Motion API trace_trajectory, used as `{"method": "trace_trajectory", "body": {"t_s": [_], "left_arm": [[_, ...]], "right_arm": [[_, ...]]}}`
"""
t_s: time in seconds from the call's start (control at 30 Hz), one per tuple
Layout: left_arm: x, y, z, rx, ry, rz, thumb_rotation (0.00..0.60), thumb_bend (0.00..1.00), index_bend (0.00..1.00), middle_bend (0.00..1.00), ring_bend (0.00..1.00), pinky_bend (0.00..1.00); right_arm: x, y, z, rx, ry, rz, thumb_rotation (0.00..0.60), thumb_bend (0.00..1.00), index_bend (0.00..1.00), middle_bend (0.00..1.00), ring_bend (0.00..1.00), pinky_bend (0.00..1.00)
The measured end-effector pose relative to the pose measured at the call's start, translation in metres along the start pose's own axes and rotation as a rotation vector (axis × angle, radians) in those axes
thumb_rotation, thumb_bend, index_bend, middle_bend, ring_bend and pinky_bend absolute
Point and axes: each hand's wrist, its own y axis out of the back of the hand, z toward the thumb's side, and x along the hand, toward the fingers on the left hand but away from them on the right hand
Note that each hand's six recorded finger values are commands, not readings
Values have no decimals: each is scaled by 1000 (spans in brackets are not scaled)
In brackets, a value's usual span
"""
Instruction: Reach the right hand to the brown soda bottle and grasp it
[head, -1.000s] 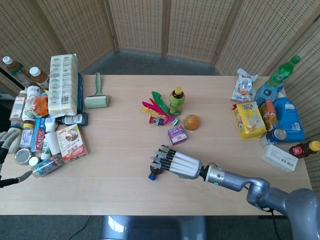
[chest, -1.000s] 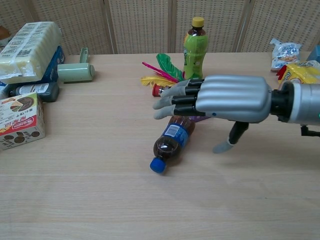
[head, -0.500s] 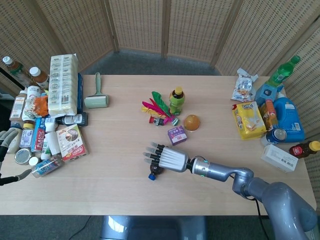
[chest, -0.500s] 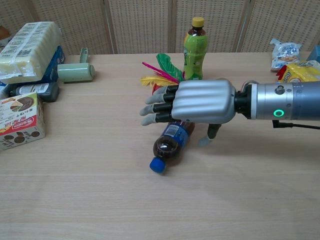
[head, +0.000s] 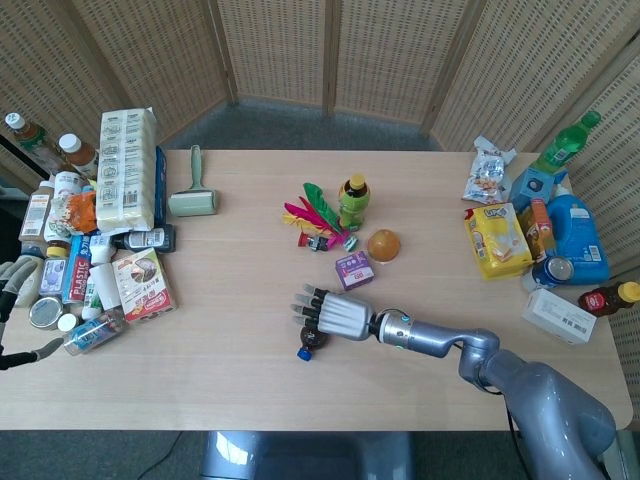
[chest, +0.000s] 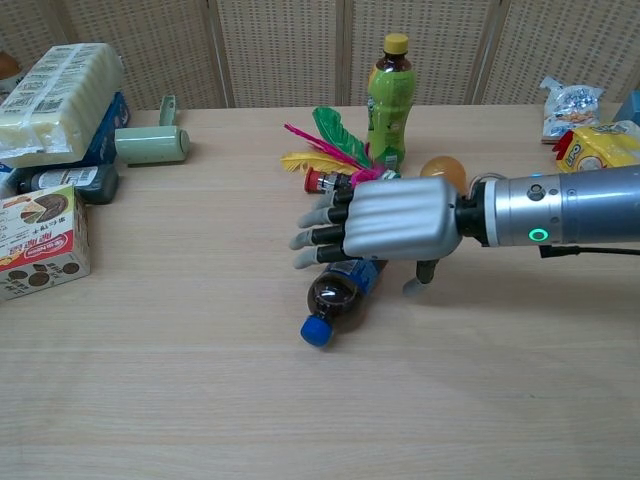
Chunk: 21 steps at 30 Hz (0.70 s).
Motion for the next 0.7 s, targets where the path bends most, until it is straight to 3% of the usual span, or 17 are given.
{"method": "trace_trajectory", "body": {"t_s": [0.17,0.23,0.3,0.37,0.43,0.7], "left_arm": [[0,0,0,0,0,1,600,0,0,0,0,0],[0,0,-1,-2,1,1,600,0,0,0,0,0],[0,1,-1,-3,1,1,600,0,0,0,0,0],[0,1,-1,-4,-1,2,600,0,0,0,0,0],[0,2,0,-4,-3,3,600,0,0,0,0,0],[-2,3,2,-7,-9,7,600,0,0,0,0,0]], "right_arm": [[0,-7,3,27,21,35,600,132,6,0,0,0],[0,-8,4,40,26,45,600,161,88,27,0,0],[-1,-8,5,38,26,48,600,198,266,160,7,24],[-1,-7,5,34,28,42,600,234,446,385,105,141],[0,-7,6,27,30,41,600,257,509,497,201,217],[12,-8,1,33,20,52,600,284,553,574,282,279]]}}
